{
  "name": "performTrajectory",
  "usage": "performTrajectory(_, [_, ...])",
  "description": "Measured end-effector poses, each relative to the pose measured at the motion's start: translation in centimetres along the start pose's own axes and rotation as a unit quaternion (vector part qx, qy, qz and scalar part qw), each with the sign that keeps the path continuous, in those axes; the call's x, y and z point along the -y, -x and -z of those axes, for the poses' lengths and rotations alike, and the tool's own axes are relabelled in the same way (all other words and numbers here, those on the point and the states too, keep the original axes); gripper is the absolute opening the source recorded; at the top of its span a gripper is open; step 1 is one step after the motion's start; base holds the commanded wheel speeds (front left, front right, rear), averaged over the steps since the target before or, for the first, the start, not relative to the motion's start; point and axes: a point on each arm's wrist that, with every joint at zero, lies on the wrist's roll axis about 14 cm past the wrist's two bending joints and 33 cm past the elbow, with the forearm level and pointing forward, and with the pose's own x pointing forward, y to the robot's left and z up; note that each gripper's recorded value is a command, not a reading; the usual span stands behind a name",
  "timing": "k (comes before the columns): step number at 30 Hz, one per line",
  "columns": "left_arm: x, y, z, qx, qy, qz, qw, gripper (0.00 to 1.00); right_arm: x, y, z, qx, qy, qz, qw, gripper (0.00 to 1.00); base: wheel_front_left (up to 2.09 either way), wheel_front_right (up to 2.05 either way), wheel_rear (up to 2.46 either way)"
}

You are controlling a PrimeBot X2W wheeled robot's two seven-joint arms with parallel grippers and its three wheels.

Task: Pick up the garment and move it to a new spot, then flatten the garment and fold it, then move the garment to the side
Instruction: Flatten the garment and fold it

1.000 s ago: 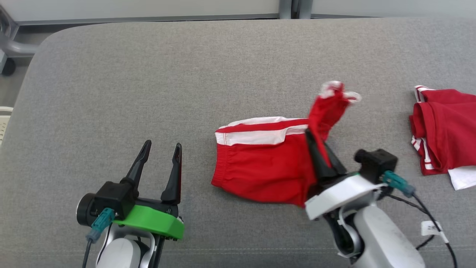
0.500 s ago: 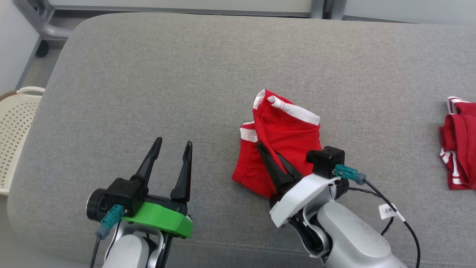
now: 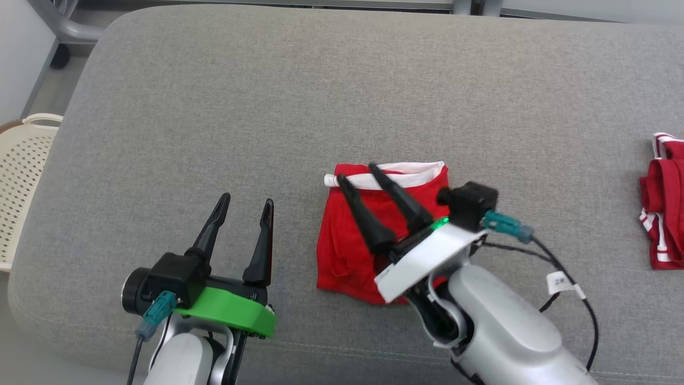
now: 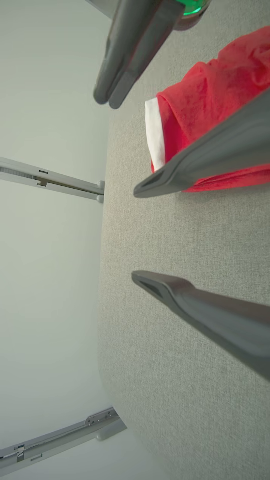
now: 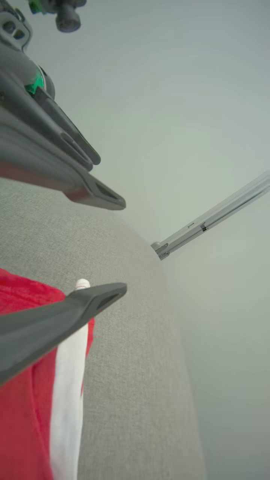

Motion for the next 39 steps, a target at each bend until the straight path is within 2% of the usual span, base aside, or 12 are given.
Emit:
performTrajectory(4, [0.1,-0.3,-0.1,0.002,0.000,0.002,1.000,1.00,0.4,0.1,-4.2,0.066,0.026,0.005,0.997,1.00,0.00,0.00,0.00])
performTrajectory(8, [0.1,-0.5,-0.3,0.008,-0.002,0.002,1.000,1.00,2.4,2.0,-7.6,0.118,0.079,0.044,0.989,1.00,0.00,0.00,0.00])
performTrajectory(17, [-1.0,-0.3,-1.6,0.028,-0.019,-0.013,0.999,1.00,8.0,9.4,-11.7,0.154,0.201,0.173,0.952,1.00,0.00,0.00,0.00])
performTrajectory(22, [-1.2,0.2,-1.9,0.031,-0.026,-0.014,0.999,1.00,9.7,13.1,-12.1,0.144,0.235,0.224,0.935,1.00,0.00,0.00,0.00])
performTrajectory(25, [-1.1,0.7,-2.0,0.032,-0.026,-0.014,0.999,1.00,9.9,14.9,-11.7,0.135,0.245,0.241,0.929,1.00,0.00,0.00,0.00])
performTrajectory(33, [-0.6,2.3,-1.9,0.034,-0.024,-0.016,0.999,1.00,9.5,19.0,-9.9,0.114,0.244,0.279,0.922,1.00,0.00,0.00,0.00])
performTrajectory(39, [0.0,2.7,-2.3,0.040,-0.026,-0.006,0.999,1.00,9.1,20.4,-9.3,0.108,0.245,0.289,0.919,1.00,0.00,0.00,0.00])
